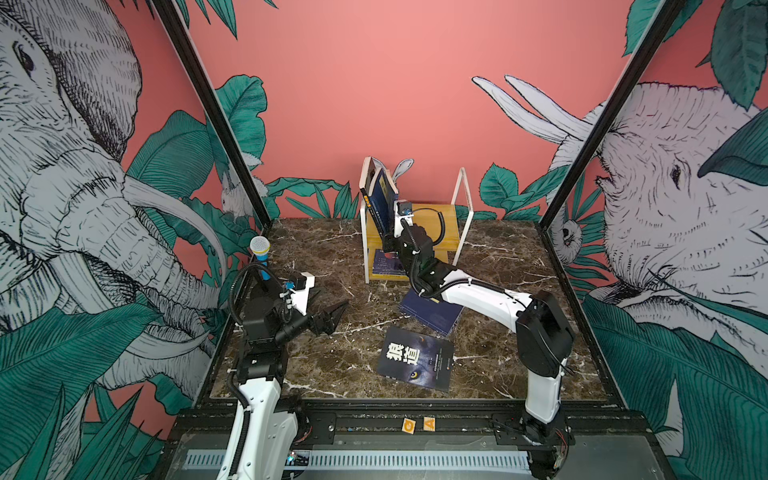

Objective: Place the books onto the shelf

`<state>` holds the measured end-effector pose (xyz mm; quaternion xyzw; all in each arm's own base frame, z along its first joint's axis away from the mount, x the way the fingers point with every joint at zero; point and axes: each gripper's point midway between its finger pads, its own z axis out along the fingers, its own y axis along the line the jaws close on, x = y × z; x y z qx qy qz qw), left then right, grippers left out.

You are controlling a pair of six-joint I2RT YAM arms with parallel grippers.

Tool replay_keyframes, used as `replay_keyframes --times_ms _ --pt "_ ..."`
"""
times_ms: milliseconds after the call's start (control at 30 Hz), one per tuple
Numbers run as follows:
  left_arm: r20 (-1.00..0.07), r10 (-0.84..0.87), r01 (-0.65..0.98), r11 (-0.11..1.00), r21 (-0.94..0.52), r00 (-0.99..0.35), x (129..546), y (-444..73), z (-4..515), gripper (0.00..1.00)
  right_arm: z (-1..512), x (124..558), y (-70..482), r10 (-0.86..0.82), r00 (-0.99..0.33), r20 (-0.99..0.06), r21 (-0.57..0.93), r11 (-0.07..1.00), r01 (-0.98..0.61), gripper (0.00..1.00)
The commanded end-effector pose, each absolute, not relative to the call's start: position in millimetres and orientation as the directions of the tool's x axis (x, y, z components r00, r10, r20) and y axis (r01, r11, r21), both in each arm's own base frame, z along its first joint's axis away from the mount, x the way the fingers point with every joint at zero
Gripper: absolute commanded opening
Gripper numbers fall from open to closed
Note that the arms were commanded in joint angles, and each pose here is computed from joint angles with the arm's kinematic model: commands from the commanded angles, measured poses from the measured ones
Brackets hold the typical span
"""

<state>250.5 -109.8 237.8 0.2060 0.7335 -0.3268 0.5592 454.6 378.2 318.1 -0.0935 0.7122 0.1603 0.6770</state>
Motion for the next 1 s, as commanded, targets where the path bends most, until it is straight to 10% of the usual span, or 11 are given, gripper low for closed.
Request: replay_keyframes --times_ms 0,967 --pt "-0.96 -0.059 0.685 0.689 -0.237 -0.272 247 -112 237 0.99 315 453 386 0.069 -0.042 -0.997 0.079 0.927 -0.367 0.0" --pt "-0.959 -0.056 0.686 0.688 -0.238 -0.277 247 -112 235 0.99 312 473 388 -0.039 0.019 -0.999 -0.043 0.937 -0.348 0.0"
